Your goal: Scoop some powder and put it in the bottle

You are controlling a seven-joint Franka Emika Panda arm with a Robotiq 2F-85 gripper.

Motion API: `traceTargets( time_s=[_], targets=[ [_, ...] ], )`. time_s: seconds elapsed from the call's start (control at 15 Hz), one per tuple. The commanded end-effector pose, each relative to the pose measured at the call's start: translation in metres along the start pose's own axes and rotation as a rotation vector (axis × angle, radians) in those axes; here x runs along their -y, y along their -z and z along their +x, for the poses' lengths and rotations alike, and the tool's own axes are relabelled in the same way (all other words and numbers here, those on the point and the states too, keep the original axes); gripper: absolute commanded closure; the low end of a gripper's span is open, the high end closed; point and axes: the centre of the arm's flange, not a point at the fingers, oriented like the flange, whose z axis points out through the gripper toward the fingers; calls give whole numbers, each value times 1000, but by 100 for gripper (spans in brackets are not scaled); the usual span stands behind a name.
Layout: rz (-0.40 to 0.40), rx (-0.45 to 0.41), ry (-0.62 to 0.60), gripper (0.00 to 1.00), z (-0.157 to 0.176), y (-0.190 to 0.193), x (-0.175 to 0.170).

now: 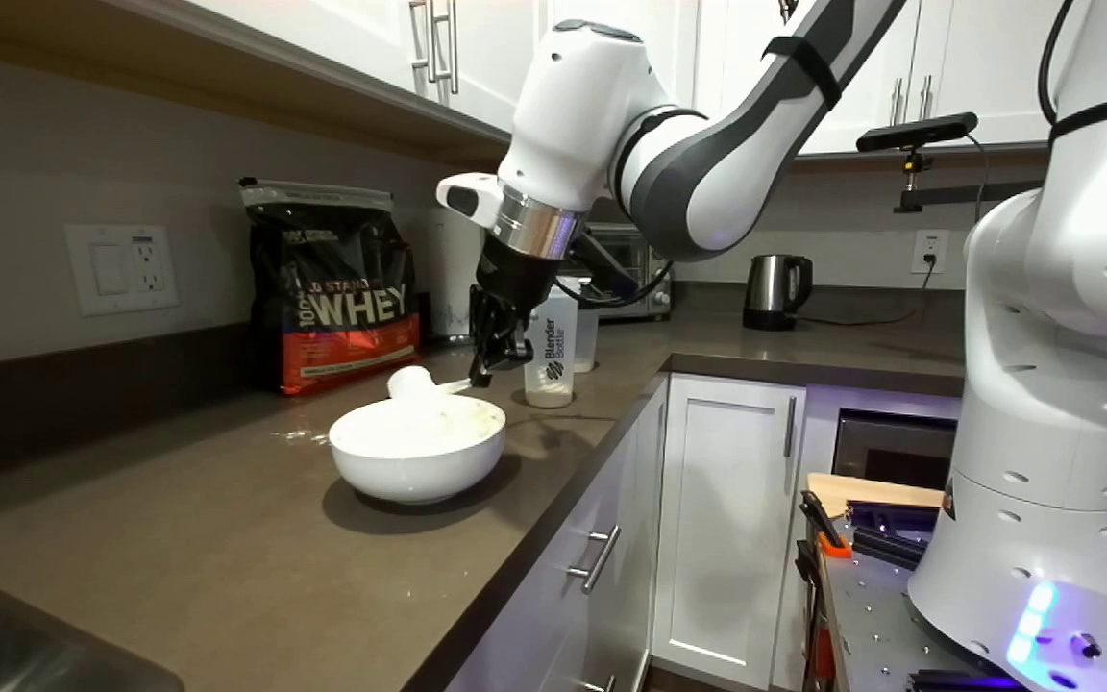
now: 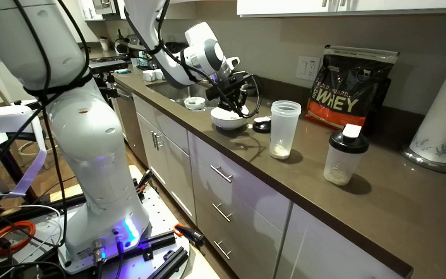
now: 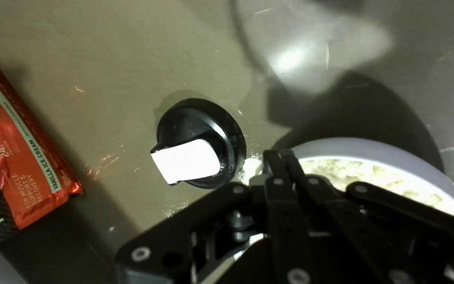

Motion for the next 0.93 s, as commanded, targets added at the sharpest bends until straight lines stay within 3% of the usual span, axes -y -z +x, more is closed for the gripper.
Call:
traceTargets(
  time_s=[0.0,0.87],
  targets=[
    [-35,1,-37,99,3,-4,-20],
    [-57,16,-37,99,2,-19,-26]
  ],
)
